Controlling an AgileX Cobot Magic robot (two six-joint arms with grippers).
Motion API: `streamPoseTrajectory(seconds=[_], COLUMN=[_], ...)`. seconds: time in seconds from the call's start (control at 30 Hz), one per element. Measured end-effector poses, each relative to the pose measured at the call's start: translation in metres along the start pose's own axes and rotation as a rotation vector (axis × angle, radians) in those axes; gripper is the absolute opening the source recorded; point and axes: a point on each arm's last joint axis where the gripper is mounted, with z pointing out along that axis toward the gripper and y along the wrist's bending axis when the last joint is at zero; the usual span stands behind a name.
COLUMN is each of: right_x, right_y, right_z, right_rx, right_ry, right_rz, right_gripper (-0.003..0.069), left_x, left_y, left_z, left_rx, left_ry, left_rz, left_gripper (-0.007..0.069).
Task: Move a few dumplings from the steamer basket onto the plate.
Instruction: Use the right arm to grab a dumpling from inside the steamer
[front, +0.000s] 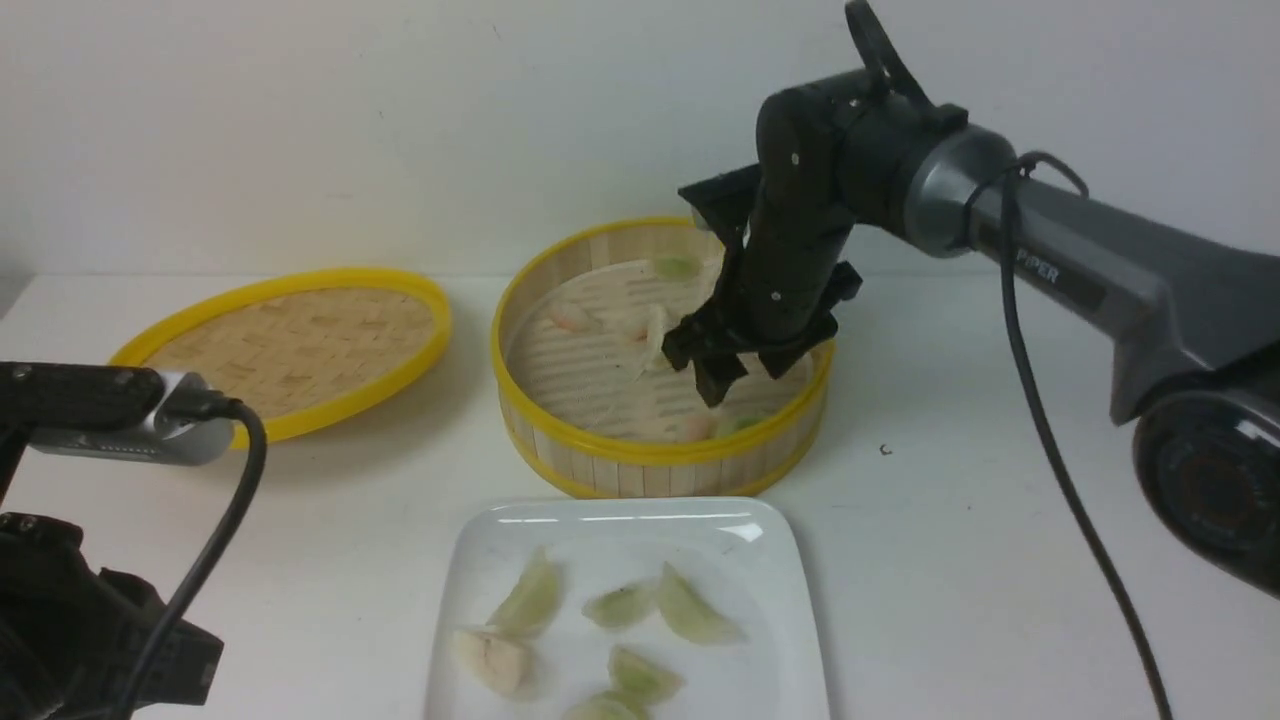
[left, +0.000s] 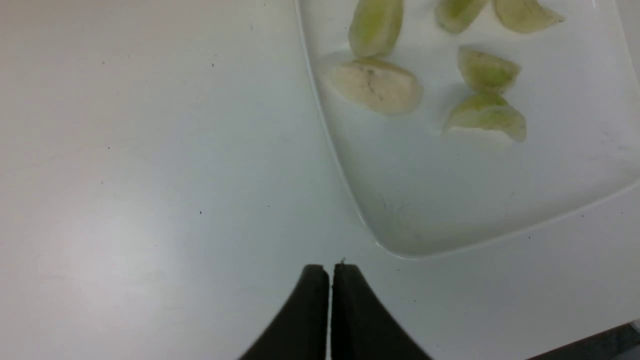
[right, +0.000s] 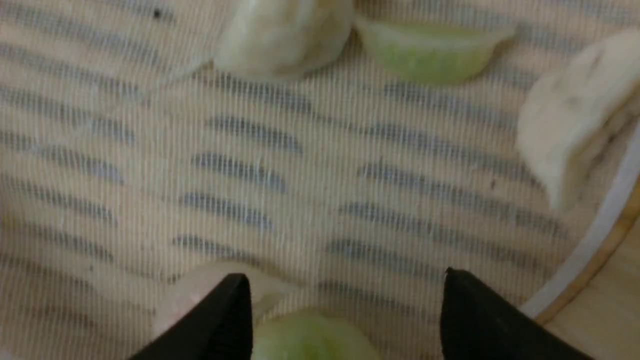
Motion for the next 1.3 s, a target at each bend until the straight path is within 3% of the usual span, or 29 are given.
streamPoseTrajectory(seconds=[0.27,0.43,0.47,0.57,0.67,0.83,0.93,1.07,1.2,1.3], right_x=[0.014,0.014,0.014,0.013,0.013,0.011,0.012,0.011,0.011,0.013], right_y=[0.003,0.005,0.005,0.005,0.005,0.005,0.007,0.009,0.007,0.003], right_z=[0.005,0.005,0.005,0.001,-0.014,-0.068,-0.093,-0.081,-0.041,-0.019], right_rx=[-0.007,-0.028,-0.031,-0.030,-0.021,0.003,0.003,-0.025,-0.029,0.002], right_ry=[0.048,0.044,0.041,0.030,0.016,-0.088,-0.140,-0.114,-0.033,0.014], right_rz=[-0.012,-0.024,-0.028,-0.033,-0.036,-0.035,-0.051,-0.065,-0.107,-0.112], right_gripper=[0.0445,0.0292,0.0198,0.0183,0.0053,-0.0009,-0.0012,0.0025,0.0156,0.0309], left_x=[0.000,0.000,0.000,0.000,0.000,0.000,0.000,0.000,0.000,0.000], left_y=[0.000,0.000,0.000,0.000,0.000,0.000,0.000,0.000,0.000,0.000], left_z=[0.000,0.000,0.000,0.000,0.000,0.000,0.000,0.000,0.000,0.000], left_rx=[0.001,0.001,0.001,0.001,0.001,0.001,0.001,0.001,0.001,0.001], left_ry=[0.004,0.004,0.004,0.004,0.005,0.005,0.005,0.004,0.004,0.004], left_rz=[0.000,0.000,0.000,0.000,0.000,0.000,0.000,0.000,0.000,0.000], left_gripper=[-0.0006,-0.0006,-0.0006,-0.0006,-0.0006,-0.0006,-0.0006,-0.0006,-0.0006,-0.0006])
